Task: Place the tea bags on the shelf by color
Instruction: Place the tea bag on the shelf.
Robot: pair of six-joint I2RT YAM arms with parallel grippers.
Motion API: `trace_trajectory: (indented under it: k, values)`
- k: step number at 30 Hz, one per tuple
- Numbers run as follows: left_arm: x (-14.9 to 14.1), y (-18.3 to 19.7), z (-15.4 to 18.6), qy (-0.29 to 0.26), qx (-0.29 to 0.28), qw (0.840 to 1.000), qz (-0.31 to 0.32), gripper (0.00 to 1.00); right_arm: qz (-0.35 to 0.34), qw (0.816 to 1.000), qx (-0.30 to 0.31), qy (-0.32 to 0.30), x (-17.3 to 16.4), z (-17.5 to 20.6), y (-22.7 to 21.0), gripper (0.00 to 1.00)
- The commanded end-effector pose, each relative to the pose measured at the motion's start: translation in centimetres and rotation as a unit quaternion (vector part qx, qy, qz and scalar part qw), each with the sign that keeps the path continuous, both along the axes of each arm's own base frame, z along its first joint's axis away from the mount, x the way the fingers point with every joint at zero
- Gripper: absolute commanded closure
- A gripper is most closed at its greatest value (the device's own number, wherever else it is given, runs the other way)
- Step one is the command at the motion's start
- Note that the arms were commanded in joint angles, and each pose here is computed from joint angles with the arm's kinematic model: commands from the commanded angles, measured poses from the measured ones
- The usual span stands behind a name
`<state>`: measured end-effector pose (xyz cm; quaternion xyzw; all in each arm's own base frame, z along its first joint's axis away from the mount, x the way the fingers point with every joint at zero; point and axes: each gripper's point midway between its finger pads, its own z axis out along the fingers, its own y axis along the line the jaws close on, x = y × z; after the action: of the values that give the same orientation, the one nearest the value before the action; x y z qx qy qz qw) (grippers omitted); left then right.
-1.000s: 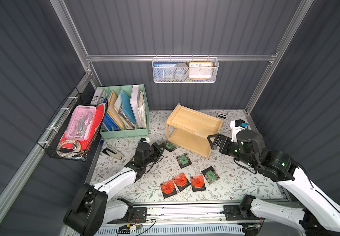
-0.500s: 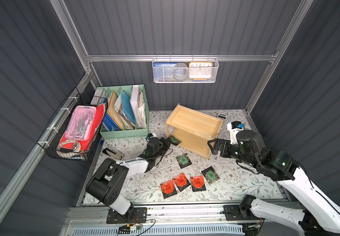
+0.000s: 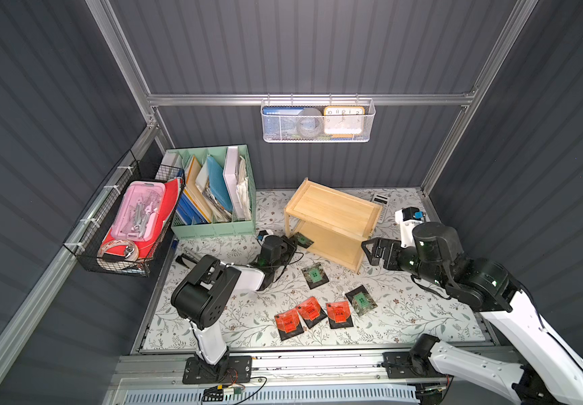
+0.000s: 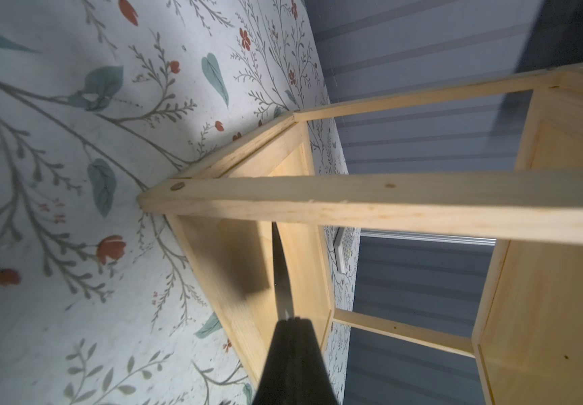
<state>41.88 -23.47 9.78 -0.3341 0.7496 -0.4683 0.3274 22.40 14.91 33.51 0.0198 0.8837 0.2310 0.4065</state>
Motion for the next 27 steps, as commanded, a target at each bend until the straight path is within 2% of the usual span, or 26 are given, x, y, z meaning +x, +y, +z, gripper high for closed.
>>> trace_trajectory:
  k: [1,17,27]
  values:
    - [1.2,-0.4,1.4,-0.026,-0.02,0.999,0.017,1.0,0.007,1.0,-0.001,-0.005,-0.4,0.6,-0.3,0.01]
    - [2.6,0.0,-1.1,-0.018,-0.029,0.998,0.052,1.0,0.005,1.0,-0.003,-0.006,-0.7,0.9,-0.9,0.01]
    - [2.8,-0.2,-2.6,-0.004,-0.031,0.998,0.053,1.0,0.005,1.0,-0.006,-0.006,-0.9,1.0,-1.3,0.01]
